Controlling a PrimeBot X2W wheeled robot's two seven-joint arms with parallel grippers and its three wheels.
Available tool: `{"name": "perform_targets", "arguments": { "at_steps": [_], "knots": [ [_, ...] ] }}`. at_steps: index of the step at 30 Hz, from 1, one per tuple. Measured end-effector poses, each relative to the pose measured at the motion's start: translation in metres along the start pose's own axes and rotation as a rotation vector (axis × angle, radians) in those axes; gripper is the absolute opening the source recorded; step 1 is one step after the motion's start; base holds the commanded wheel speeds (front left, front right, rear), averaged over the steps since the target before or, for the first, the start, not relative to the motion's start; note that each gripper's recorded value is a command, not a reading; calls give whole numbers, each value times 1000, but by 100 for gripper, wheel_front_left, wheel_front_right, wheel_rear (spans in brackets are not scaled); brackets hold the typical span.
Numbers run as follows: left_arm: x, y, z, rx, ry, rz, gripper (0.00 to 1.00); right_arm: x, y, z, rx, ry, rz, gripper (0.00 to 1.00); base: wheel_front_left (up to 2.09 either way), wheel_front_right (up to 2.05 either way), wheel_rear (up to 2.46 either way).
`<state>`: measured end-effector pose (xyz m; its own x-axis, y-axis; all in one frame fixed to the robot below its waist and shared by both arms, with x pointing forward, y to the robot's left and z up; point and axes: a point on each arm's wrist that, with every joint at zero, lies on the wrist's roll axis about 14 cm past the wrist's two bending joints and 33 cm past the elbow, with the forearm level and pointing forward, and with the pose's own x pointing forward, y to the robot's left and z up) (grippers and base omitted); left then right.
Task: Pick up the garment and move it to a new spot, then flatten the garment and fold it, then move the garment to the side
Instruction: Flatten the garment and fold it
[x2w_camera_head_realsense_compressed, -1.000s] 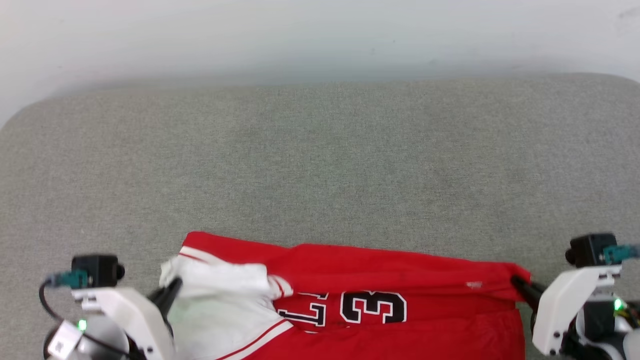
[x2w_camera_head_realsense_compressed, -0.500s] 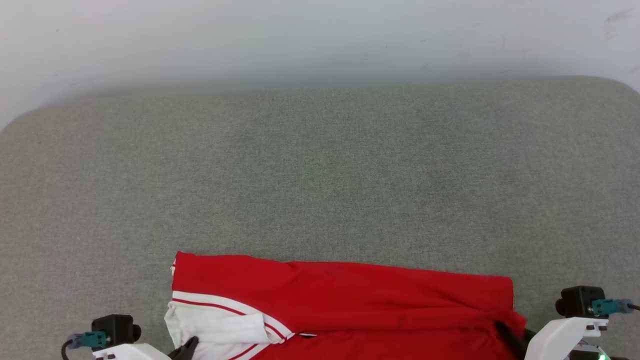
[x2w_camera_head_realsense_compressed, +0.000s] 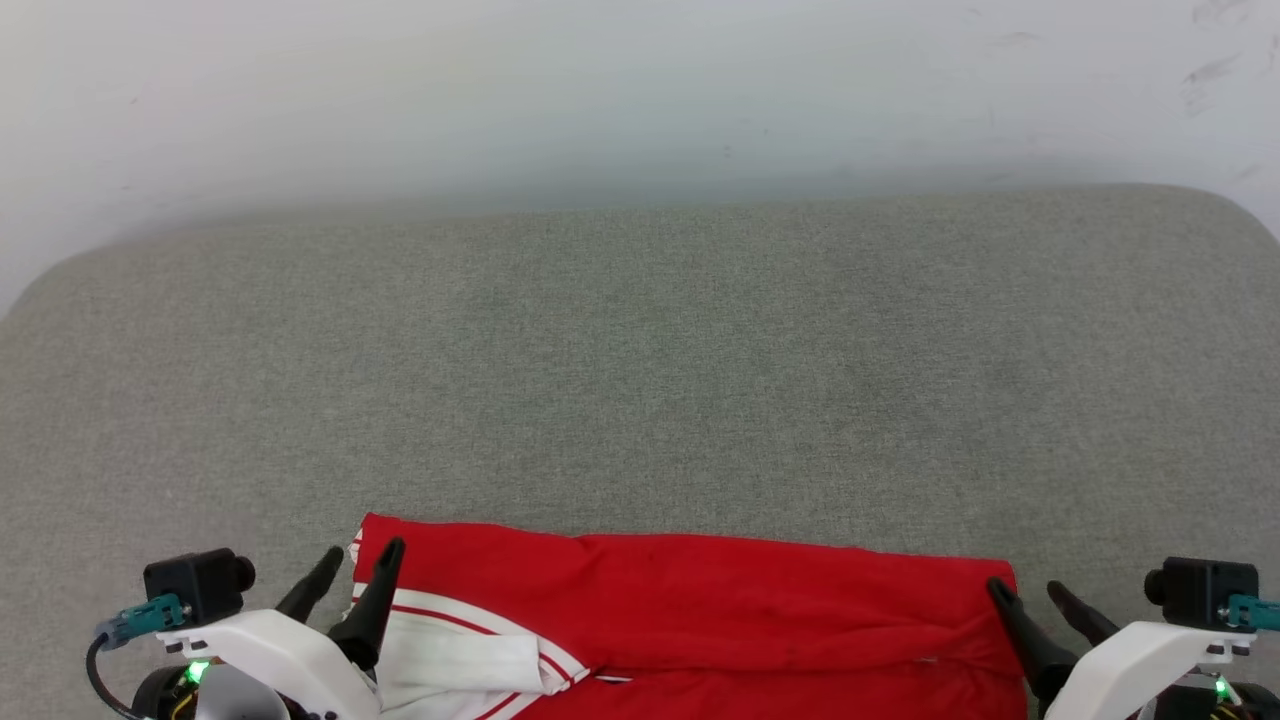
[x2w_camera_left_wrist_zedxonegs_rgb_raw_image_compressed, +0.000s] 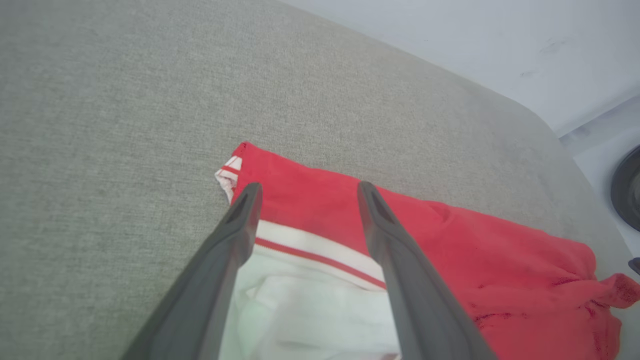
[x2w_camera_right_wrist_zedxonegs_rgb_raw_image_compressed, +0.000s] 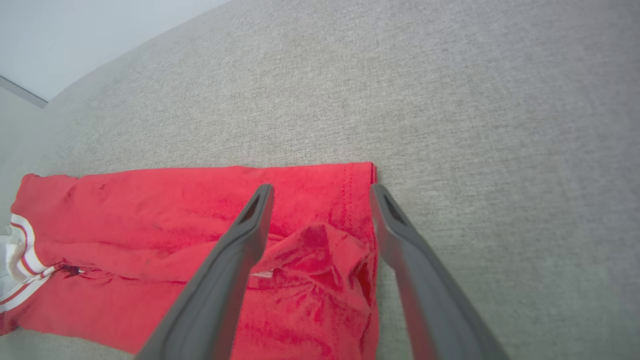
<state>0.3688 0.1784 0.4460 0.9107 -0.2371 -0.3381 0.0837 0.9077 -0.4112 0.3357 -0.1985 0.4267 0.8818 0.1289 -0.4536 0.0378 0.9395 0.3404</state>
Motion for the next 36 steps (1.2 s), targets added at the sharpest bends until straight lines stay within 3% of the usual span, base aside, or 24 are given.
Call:
{"name": "perform_targets", "arguments": {
  "at_steps": [6,14,20,31,32,33,34,36],
  "knots": [
    [6,-12,43,94,-185,-34,100,-5,-16,18,-20,-1,-47,100,0,0,0],
    [5,-23,90,212,-422,-27,100,-6,-31,14,-40,151,-91,100,0,0,0],
    [3,-19,94,267,-468,23,100,0,-27,-5,-73,281,-81,100,0,0,0],
    [3,-18,84,254,-471,51,100,17,-13,-70,-14,527,-41,100,0,0,0],
    [3,-17,84,257,-472,53,100,18,-12,-73,-13,544,-37,93,0,0,0],
    [2,-17,84,258,-472,55,100,19,-11,-74,-7,549,-35,32,0,0,0],
    [2,-16,84,259,-472,56,100,19,-11,-76,-3,552,-34,0,0,0,0],
    [3,-17,84,260,-476,56,100,21,-11,-76,1,552,-31,0,0,0,0]
  ]
}}
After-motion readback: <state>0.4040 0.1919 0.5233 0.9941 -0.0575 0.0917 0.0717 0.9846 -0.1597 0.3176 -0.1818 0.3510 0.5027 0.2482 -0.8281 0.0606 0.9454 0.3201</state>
